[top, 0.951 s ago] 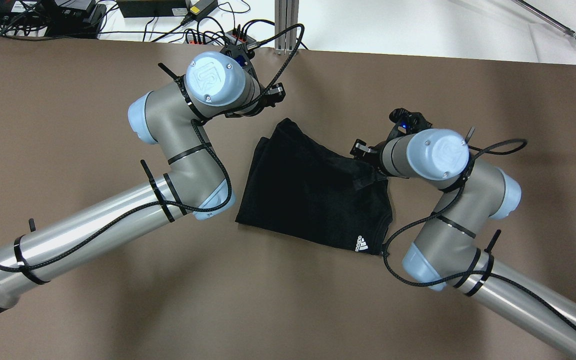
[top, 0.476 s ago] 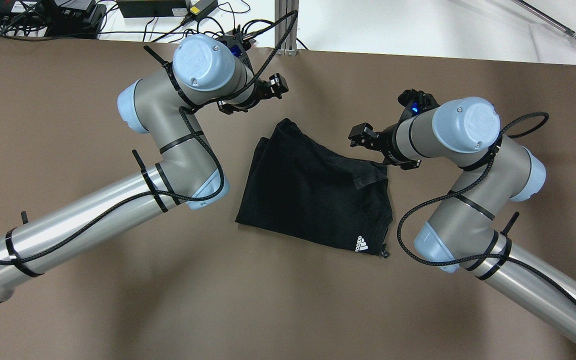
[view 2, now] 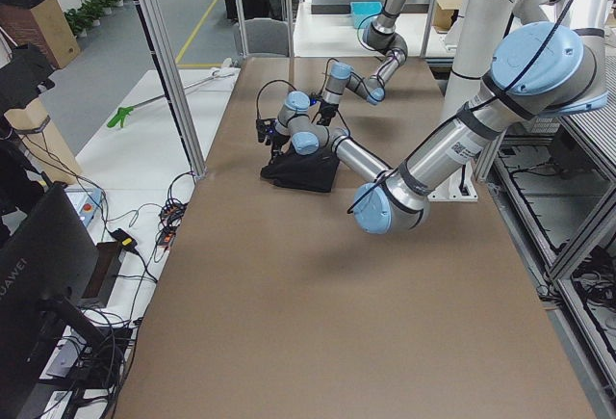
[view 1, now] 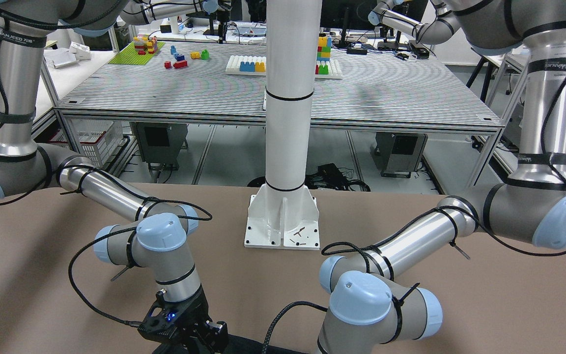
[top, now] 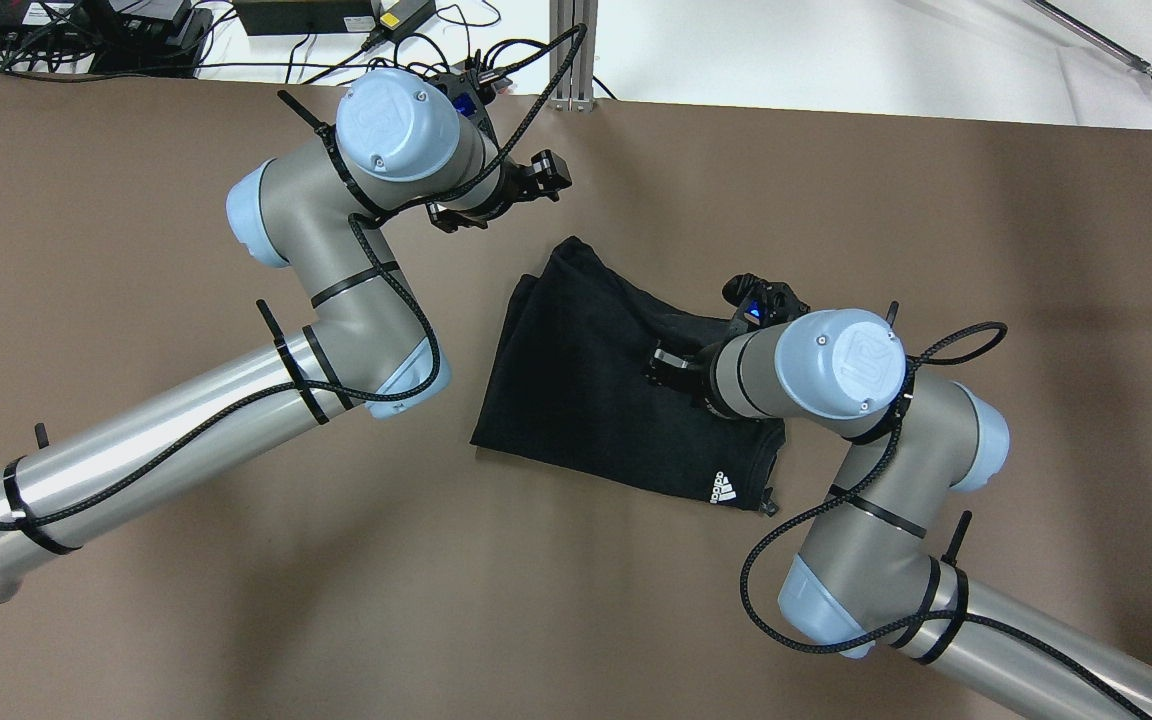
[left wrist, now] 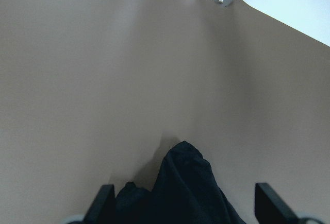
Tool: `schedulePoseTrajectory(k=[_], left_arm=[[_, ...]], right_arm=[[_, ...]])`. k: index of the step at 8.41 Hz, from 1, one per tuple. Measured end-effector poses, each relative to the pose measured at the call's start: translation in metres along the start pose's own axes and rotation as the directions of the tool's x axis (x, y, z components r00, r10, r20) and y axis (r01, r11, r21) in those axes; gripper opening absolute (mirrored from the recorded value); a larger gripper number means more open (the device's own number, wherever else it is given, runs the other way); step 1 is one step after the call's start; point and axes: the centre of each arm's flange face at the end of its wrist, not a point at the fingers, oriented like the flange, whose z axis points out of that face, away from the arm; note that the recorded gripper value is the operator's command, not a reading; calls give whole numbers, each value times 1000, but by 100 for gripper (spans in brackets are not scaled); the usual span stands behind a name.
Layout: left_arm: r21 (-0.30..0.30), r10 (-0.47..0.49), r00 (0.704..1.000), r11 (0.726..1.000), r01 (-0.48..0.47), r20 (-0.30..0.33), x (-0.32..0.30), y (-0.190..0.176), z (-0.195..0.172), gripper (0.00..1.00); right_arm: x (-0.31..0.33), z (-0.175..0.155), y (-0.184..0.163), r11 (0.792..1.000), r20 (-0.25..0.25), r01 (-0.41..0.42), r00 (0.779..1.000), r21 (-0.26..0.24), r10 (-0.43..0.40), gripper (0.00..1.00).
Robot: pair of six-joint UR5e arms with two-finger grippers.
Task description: Fold clothes
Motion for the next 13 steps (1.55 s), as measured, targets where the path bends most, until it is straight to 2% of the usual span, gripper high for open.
schedulePoseTrajectory(k=[2, 4, 6, 8, 9, 10, 11, 13], left_arm=[[-1, 0, 1000, 1000, 0, 0, 0, 0, 0, 95], [-2, -1, 1000, 1000, 1, 3, -2, 0, 1, 95], [-2, -1, 1000, 1000, 1, 7, -6, 0, 3, 95], [-2, -2, 1000, 1000, 2, 10, -8, 0, 4, 95], [-2, -2, 1000, 1000, 2, 10, -8, 0, 4, 95], [-3, -2, 1000, 1000, 2, 11, -8, 0, 4, 95], [-3, -2, 1000, 1000, 2, 11, -8, 0, 4, 95], [-3, -3, 1000, 1000, 3, 11, -9, 0, 4, 95]], right_arm=[[7, 22, 5, 1000, -54, 1, 999, 27, 0, 0], [9, 51, -19, 992, -108, 34, 994, 118, -21, 0], [8, 74, -64, 980, -167, 68, 985, 185, -36, 0], [20, 92, -128, 969, -234, 101, 971, 228, -46, 0], [27, 99, -162, 963, -266, 119, 963, 241, -52, 8], [31, 98, -187, 960, -285, 135, 957, 245, -62, 59], [34, 94, -205, 960, -292, 146, 954, 239, -72, 90], [32, 88, -215, 959, -292, 169, 951, 228, -98, 93]])
